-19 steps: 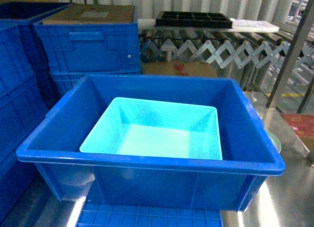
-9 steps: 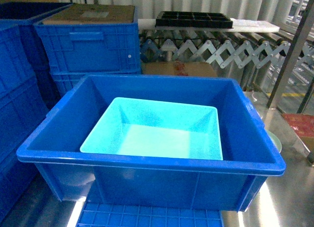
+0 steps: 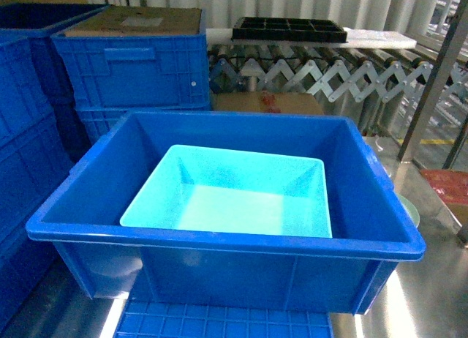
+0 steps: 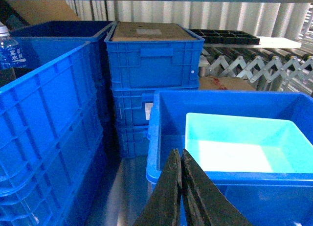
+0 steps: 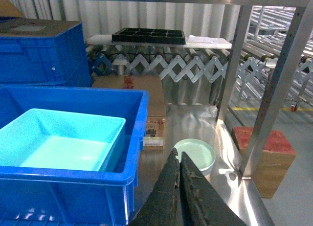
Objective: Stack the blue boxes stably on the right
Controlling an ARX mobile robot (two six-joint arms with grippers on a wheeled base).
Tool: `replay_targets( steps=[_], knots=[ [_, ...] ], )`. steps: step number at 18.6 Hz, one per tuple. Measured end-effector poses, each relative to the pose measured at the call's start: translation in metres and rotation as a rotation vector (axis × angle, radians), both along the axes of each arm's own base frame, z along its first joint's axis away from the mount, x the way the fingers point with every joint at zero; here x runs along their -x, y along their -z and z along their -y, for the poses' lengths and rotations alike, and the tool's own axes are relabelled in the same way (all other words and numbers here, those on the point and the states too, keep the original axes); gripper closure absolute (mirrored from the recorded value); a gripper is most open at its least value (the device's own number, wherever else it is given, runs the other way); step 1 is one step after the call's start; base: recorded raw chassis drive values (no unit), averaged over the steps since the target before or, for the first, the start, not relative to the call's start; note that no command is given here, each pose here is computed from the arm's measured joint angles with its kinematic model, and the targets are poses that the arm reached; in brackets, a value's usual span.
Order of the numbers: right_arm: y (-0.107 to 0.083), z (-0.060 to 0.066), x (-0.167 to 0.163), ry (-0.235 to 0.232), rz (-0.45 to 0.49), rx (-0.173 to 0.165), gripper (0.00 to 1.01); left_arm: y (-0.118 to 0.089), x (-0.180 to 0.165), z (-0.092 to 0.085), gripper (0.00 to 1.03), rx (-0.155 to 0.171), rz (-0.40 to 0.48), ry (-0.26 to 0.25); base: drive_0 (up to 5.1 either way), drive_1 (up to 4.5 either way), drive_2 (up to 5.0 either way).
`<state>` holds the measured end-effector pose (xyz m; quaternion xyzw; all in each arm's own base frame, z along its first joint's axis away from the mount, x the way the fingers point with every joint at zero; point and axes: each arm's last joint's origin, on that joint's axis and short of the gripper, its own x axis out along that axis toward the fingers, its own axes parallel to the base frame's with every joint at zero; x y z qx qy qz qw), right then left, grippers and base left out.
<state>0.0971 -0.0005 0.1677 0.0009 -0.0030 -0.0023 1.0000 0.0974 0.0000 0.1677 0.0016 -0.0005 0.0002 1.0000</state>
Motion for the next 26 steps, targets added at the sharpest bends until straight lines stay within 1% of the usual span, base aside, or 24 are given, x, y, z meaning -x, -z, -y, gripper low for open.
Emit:
replay_targets(
  steps=[1,4,6,10,11,12,14,26],
  knots=[
    [0.0,0.0,0.0,0.0,0.0,0.0,0.87,0.0,0.0,0.0,0.96,0.001,0.0,0.0,0.0,0.0,0.0],
    [0.0,0.0,0.0,0.0,0.0,-0.001,0.59,0.0,0.0,0.0,0.69,0.001,0.0,0.0,0.0,0.0,0.0],
    [0.0,0.0,0.0,0.0,0.0,-0.001,0.39,0.0,0.0,0.0,0.49,0.001,0.0,0.0,0.0,0.0,0.0],
    [0.0,0.0,0.0,0.0,0.0,0.0,0.09,0.0,0.0,0.0,0.2,0.001,0.0,0.0,0.0,0.0,0.0],
    [0.0,0.0,0.0,0.0,0.0,-0.001,0.01,0.0,0.0,0.0,0.11,0.001,0.0,0.0,0.0,0.0,0.0],
    [0.0,0.0,0.0,0.0,0.0,-0.001,0.03,0.0,0.0,0.0,0.03,0.0,0.0,0.0,0.0,0.0,0.0],
    [0.0,0.0,0.0,0.0,0.0,-0.001,0.03,0.0,0.0,0.0,0.06,0.001,0.0,0.0,0.0,0.0,0.0],
    [0.0,0.0,0.0,0.0,0.0,-0.001,0.03,0.0,0.0,0.0,0.05,0.001,0.0,0.0,0.0,0.0,0.0]
  ],
)
